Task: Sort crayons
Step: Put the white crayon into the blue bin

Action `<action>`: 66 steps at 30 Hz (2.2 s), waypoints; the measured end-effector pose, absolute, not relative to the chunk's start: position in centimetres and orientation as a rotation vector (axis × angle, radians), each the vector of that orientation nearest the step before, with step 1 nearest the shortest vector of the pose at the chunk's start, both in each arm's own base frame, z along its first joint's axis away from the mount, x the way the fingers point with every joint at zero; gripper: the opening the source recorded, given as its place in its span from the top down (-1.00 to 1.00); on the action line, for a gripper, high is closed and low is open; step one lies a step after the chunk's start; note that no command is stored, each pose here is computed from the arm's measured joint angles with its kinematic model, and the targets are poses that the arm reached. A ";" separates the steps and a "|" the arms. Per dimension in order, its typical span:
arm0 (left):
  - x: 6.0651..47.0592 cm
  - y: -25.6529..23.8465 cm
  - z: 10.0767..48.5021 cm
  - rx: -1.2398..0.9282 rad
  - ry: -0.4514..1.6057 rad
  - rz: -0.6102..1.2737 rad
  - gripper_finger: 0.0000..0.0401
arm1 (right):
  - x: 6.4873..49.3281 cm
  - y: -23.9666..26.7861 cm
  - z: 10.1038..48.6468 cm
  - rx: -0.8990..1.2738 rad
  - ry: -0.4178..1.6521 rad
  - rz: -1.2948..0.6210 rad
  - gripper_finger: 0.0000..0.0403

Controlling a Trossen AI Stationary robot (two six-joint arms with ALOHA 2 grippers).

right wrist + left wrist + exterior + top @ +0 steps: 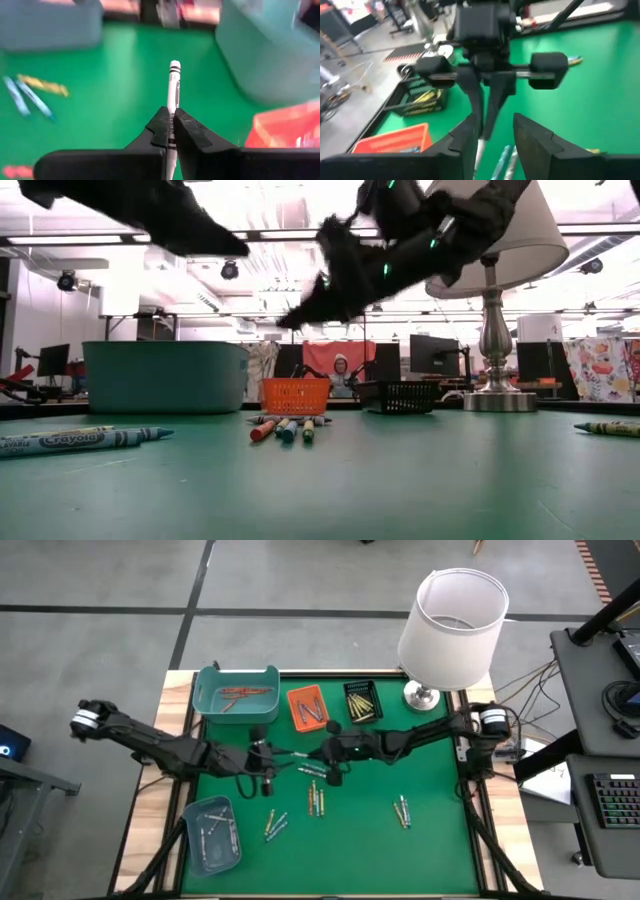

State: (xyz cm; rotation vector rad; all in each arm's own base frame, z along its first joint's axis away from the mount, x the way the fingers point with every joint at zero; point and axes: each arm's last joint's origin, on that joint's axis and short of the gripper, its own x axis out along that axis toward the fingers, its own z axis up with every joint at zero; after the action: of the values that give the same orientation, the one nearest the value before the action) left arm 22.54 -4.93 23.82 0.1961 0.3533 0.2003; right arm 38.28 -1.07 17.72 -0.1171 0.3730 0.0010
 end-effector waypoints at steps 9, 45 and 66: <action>20.9 -7.8 24.3 0.153 0.242 0.156 0.43 | 38.0 2.5 19.5 -0.259 0.107 0.138 0.95; 21.5 -9.3 23.6 0.090 0.200 0.278 0.68 | 38.8 2.3 20.7 -0.365 0.097 0.180 0.96; 20.8 -8.9 21.8 0.039 0.347 0.350 0.73 | 34.5 -9.2 14.8 -0.068 0.888 -0.327 0.96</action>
State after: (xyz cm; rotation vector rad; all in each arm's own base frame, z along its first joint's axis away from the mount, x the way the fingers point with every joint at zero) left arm 20.78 -8.86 21.84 0.0392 0.3472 0.3504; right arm 34.53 -9.17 14.82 -0.0683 0.8882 -0.3274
